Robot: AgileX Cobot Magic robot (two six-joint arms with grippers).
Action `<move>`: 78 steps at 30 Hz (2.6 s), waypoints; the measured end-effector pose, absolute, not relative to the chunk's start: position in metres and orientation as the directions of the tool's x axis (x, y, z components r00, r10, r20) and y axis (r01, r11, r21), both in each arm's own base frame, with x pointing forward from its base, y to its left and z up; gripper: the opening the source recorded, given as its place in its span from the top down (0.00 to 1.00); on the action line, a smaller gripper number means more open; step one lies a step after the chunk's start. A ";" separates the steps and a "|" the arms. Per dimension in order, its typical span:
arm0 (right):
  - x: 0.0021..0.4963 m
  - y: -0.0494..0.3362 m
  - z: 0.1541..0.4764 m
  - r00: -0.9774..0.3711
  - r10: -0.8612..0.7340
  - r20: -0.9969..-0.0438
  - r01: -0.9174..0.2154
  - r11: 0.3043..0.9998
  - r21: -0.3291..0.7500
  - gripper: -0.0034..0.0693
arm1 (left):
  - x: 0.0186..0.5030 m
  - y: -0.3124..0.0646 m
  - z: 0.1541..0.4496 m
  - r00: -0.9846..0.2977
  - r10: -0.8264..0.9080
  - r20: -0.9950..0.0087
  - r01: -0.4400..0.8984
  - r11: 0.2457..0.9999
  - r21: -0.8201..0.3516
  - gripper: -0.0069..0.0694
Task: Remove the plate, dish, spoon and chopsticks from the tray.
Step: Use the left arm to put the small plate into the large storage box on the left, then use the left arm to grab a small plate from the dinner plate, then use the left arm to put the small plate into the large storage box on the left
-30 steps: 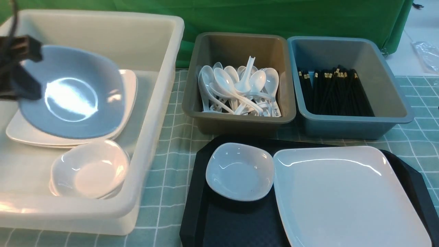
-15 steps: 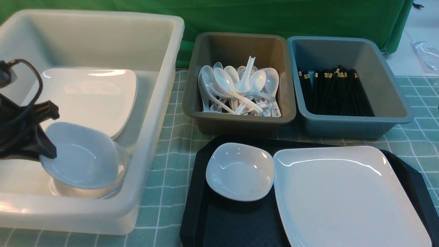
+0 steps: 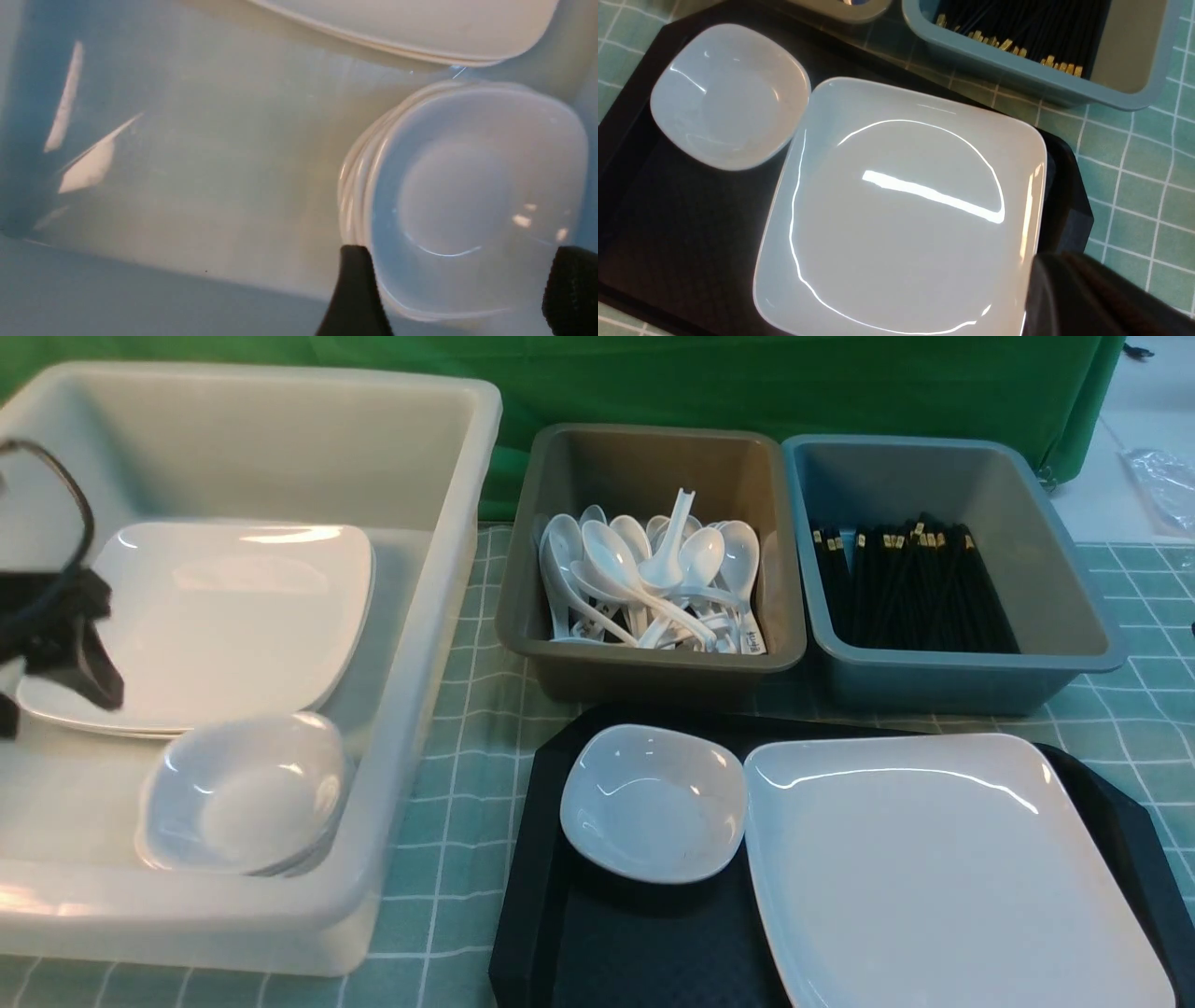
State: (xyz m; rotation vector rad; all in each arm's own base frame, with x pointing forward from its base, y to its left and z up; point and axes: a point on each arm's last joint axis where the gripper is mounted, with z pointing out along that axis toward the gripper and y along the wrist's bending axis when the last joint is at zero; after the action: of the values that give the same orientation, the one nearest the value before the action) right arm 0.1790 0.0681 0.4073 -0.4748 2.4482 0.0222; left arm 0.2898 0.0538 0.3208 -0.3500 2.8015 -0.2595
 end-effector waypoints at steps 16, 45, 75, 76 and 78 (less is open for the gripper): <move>0.179 0.068 0.407 -0.731 -0.330 -0.597 -0.341 0.935 -0.099 0.93 | 0.256 -0.201 0.328 -0.774 0.437 -0.458 0.582 0.776 -0.242 0.88; 0.175 0.066 0.404 -0.765 -0.338 -0.548 -0.340 0.935 -0.101 0.90 | 0.283 -0.297 0.166 -0.498 0.809 -0.310 0.795 0.569 0.208 0.41; 0.176 0.066 0.405 -0.761 -0.337 -0.554 -0.340 0.935 -0.101 0.89 | 0.247 -0.266 0.287 -0.608 0.621 -0.495 0.677 0.731 0.085 0.88; 0.176 0.066 0.405 -0.761 -0.337 -0.554 -0.340 0.935 -0.101 0.89 | 0.245 -0.263 0.295 -0.604 0.610 -0.514 0.675 0.734 0.078 0.88; 0.176 0.066 0.405 -0.761 -0.337 -0.554 -0.340 0.935 -0.101 0.89 | 0.238 -0.256 0.314 -0.590 0.583 -0.558 0.670 0.740 0.065 0.88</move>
State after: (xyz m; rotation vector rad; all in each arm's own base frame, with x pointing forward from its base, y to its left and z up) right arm 0.1757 0.0664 0.4047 -0.4800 2.4973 0.0074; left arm 0.2380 -0.2557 0.3137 0.9433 2.3776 -0.2037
